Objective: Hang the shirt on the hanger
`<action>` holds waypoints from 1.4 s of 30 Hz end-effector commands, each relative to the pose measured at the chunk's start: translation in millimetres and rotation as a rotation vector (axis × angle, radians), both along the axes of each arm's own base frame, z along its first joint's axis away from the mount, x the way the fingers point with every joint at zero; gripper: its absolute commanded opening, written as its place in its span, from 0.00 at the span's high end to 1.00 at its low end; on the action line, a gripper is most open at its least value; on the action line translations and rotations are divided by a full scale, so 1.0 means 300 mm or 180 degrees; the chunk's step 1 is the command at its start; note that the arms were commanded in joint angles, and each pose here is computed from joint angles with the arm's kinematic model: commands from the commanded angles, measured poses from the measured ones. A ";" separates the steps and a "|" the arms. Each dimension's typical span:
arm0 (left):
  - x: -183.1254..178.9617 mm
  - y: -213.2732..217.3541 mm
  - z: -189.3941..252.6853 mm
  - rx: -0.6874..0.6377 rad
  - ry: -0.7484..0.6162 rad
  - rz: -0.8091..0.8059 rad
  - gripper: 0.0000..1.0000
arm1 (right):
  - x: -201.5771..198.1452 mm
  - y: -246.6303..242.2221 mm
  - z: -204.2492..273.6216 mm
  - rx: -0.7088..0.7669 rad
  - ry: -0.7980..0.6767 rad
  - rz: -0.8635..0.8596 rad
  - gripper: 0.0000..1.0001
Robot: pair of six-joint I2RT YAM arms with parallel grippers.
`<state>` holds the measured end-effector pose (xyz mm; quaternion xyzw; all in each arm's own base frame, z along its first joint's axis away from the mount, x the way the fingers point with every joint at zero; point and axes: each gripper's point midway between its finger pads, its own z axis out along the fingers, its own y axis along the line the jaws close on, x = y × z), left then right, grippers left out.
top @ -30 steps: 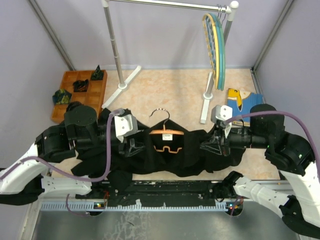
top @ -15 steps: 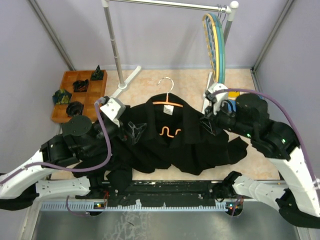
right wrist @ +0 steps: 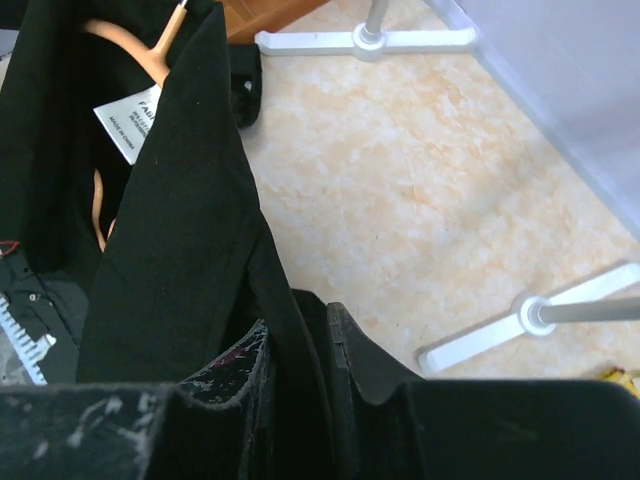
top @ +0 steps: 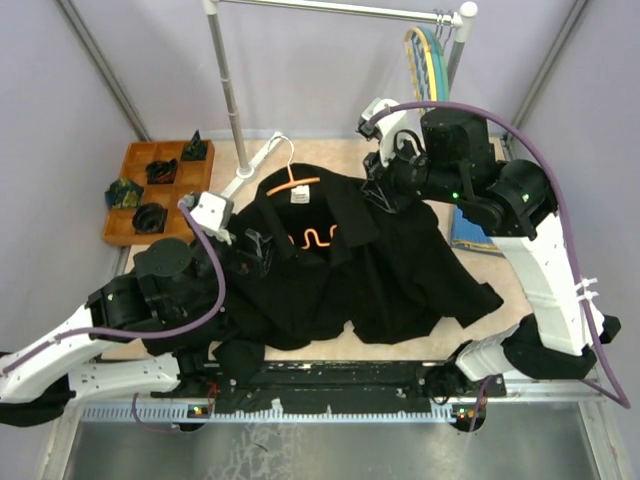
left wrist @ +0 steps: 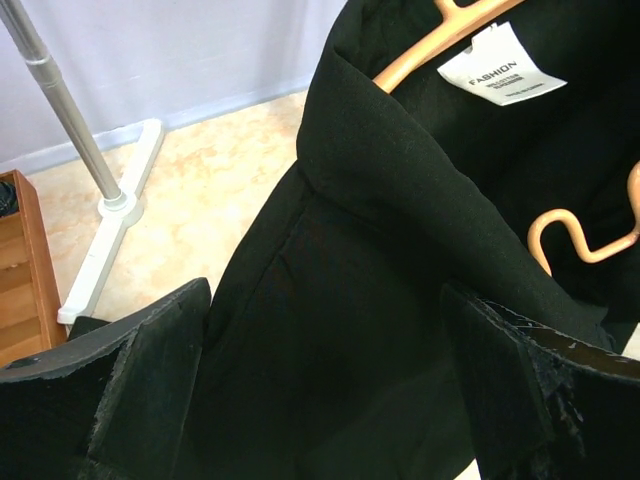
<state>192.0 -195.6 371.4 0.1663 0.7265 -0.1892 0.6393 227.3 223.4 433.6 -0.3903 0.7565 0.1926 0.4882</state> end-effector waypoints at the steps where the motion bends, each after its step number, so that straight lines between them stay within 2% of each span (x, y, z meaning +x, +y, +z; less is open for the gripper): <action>1: -0.072 -0.036 0.032 -0.0122 0.0036 -0.0443 0.01 | 0.072 0.025 0.379 0.1013 -0.1208 -0.0037 1.00; 4: -0.103 -0.053 0.106 -0.0146 -0.0192 -0.0738 0.01 | -0.013 0.021 0.289 0.0944 -0.1469 0.0375 1.00; 9: -0.211 -0.117 0.214 -0.0140 -0.0537 -0.1541 0.01 | -0.121 -0.074 0.206 0.1139 -0.2050 0.0418 1.00; 13: -0.312 -0.157 0.275 -0.0156 -0.0715 -0.2162 0.01 | -0.154 -0.126 0.129 0.1002 -0.2014 0.0354 1.00; 16: -0.345 -0.168 0.296 -0.0164 -0.0745 -0.2354 0.00 | -0.146 -0.162 0.098 0.0895 -0.1971 0.0196 1.00; 21: -0.277 -0.139 0.290 -0.0179 -0.0650 -0.1937 0.01 | -0.074 -0.217 0.148 0.0915 -0.2001 -0.0322 1.00; 26: -0.190 -0.081 0.278 -0.0207 -0.0517 -0.1341 0.00 | -0.003 -0.281 0.366 0.1107 -0.2071 -0.0927 1.00; 35: -0.159 -0.059 0.258 -0.0355 -0.0404 -0.1079 0.00 | -0.011 -0.267 0.726 0.1569 -0.2422 -0.0900 1.00; 39: -0.149 -0.046 0.247 -0.0393 -0.0384 -0.0985 0.00 | 0.013 -0.251 0.810 0.1616 -0.2519 -0.0918 1.00; 42: -0.136 -0.035 0.224 -0.0413 -0.0324 -0.0875 0.00 | 0.059 -0.224 0.779 0.1501 -0.2393 -0.0960 1.00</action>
